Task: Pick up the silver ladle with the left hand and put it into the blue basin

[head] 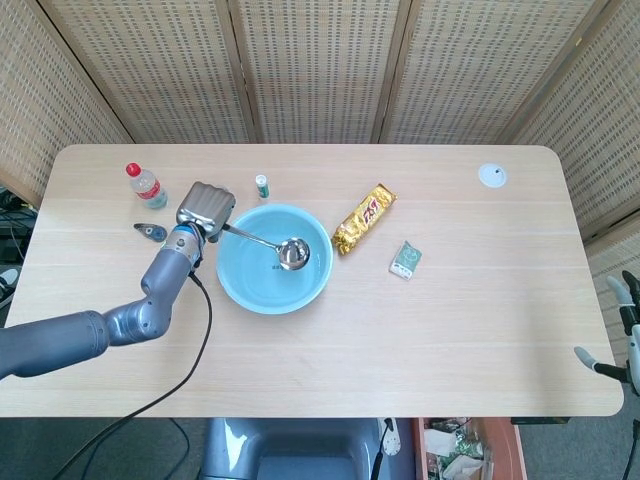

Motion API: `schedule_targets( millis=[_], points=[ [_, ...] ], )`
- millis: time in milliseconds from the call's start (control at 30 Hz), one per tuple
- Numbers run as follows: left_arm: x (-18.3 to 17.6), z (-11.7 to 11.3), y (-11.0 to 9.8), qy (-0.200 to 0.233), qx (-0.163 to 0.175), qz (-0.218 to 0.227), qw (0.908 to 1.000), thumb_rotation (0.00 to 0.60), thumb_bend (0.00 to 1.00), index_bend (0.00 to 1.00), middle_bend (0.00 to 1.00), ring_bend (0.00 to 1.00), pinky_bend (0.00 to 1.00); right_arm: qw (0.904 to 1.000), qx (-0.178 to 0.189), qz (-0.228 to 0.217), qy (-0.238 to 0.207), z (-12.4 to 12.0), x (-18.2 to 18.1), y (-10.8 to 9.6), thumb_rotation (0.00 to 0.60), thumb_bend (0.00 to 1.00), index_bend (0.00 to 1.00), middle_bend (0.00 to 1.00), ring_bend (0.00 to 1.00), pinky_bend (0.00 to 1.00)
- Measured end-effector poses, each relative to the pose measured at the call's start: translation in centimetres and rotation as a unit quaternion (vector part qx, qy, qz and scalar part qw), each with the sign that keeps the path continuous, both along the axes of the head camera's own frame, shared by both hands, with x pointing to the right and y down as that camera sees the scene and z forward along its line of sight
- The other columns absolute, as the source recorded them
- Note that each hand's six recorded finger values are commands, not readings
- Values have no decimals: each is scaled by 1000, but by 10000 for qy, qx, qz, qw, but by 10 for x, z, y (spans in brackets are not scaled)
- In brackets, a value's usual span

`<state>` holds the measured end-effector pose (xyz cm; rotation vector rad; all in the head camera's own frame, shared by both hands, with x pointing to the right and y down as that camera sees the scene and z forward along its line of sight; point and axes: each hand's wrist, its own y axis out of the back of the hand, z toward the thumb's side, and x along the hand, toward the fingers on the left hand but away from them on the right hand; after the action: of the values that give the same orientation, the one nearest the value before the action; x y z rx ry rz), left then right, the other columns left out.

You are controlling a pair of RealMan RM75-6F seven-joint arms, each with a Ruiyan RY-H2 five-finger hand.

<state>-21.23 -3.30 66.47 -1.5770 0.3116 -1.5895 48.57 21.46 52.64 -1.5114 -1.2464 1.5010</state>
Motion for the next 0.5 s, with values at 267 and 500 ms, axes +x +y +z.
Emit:
schedule_targets(
  millis=[267,500],
  points=[
    [6,13,-10,-225,294,26,9993,600,695,977,1000,989,1000,10000,-28,54,-2,2,3,-2,600,0,0,0,0,0],
    [12,26,-14,-564,422,220,9973,600,695,977,1000,988,1000,10000,-37,75,-12,2,5,-2,600,0,0,0,0,0]
  ],
)
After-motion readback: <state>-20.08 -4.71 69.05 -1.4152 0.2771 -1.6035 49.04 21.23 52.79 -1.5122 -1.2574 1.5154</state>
